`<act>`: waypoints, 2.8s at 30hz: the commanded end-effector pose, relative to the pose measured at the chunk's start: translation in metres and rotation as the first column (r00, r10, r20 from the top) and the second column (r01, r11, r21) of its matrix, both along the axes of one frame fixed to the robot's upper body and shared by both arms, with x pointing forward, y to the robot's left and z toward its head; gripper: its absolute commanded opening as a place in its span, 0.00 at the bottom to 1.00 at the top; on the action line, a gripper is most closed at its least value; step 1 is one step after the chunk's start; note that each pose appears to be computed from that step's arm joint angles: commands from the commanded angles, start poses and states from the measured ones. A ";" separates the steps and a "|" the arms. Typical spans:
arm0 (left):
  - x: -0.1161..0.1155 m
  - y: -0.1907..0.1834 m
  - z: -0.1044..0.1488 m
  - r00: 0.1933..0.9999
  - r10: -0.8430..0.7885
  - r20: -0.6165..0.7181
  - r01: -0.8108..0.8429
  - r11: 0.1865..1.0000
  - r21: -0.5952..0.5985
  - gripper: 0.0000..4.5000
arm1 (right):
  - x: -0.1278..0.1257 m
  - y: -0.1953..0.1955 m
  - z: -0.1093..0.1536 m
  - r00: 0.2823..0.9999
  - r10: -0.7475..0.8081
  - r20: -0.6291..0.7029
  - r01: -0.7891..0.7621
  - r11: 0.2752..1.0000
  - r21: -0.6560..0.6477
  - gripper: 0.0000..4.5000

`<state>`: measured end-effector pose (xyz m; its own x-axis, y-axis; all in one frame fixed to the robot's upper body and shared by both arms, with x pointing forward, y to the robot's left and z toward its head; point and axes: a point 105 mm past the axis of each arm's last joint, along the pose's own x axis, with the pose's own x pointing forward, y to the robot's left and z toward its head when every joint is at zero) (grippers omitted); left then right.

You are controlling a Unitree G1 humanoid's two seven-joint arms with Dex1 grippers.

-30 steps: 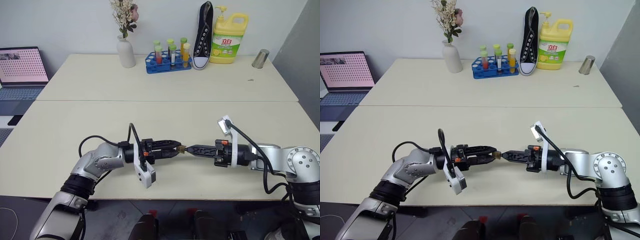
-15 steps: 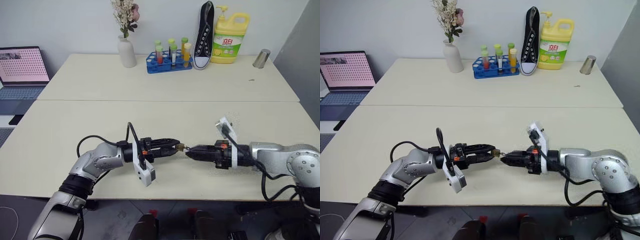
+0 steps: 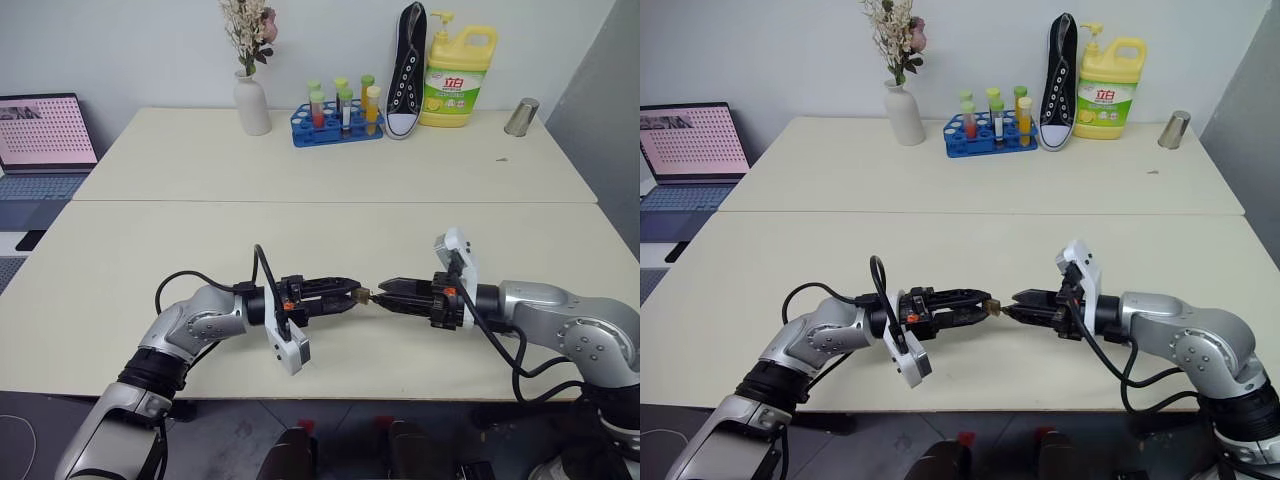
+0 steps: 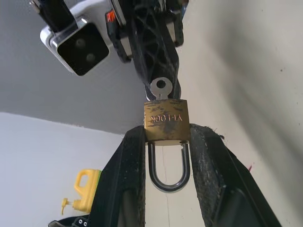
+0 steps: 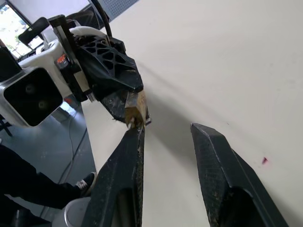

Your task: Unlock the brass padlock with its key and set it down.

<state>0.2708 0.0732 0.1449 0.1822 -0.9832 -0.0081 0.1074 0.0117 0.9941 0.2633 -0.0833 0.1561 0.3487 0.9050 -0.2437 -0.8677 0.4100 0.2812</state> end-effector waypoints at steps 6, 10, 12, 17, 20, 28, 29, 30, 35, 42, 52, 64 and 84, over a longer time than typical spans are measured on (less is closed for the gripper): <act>-0.001 -0.003 0.008 1.000 -0.014 0.020 0.014 1.000 -0.019 0.21 | 0.006 -0.009 0.015 0.993 0.006 0.117 -0.001 0.999 -0.043 0.35; -0.001 -0.003 0.007 1.000 -0.013 0.018 0.013 1.000 -0.018 0.21 | 0.009 -0.020 0.011 0.984 0.014 0.180 0.008 0.992 -0.124 0.55; -0.001 -0.003 0.007 1.000 -0.013 0.016 0.013 1.000 -0.017 0.21 | 0.009 -0.028 0.009 0.984 0.013 0.180 0.013 0.990 -0.141 0.72; -0.001 -0.004 0.007 1.000 -0.013 0.017 0.014 1.000 -0.017 0.21 | -0.013 -0.021 0.019 0.988 0.104 0.114 -0.101 0.994 -0.032 0.96; -0.001 -0.004 0.007 1.000 -0.014 0.016 0.014 1.000 -0.017 0.21 | -0.012 -0.014 0.018 0.992 0.084 0.092 -0.085 0.996 0.006 0.96; -0.001 -0.006 0.007 1.000 -0.015 0.015 0.015 1.000 -0.021 0.21 | -0.004 0.006 0.009 0.998 0.029 0.052 -0.031 0.999 0.041 0.96; -0.001 -0.006 0.007 1.000 -0.014 0.014 0.015 1.000 -0.022 0.21 | -0.003 0.007 0.008 0.999 0.025 0.046 -0.027 0.999 0.042 0.96; -0.001 -0.006 0.007 1.000 -0.015 0.015 0.015 1.000 -0.021 0.21 | -0.002 0.009 0.008 0.999 0.023 0.042 -0.024 0.999 0.043 0.96; -0.001 -0.006 0.007 1.000 -0.013 0.014 0.013 1.000 -0.022 0.21 | 0.000 0.014 0.008 0.999 0.027 0.032 -0.029 0.998 0.051 0.96; -0.001 -0.007 0.006 1.000 -0.014 0.013 0.015 1.000 -0.027 0.21 | -0.002 0.019 0.003 0.998 0.047 0.043 -0.047 0.999 0.016 0.60; -0.001 -0.007 0.006 1.000 -0.012 0.015 0.012 1.000 -0.024 0.21 | -0.001 0.020 0.007 0.998 0.047 0.044 -0.049 0.998 0.039 0.03; -0.009 0.000 0.003 0.998 -0.035 -0.052 0.033 0.999 -0.032 0.39 | -0.001 0.021 0.008 0.998 0.046 0.040 -0.048 0.997 0.054 0.03; 0.019 0.038 0.010 0.775 0.099 -0.624 -0.275 0.942 -0.192 0.66 | -0.005 0.012 0.012 0.985 0.093 0.145 -0.091 0.996 -0.017 0.03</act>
<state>0.2852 0.1104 0.1423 0.3954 -0.9181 0.0284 0.6139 0.2871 0.7354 0.2638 -0.0752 0.1555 0.3205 0.9165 -0.2394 -0.9082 0.3691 0.1975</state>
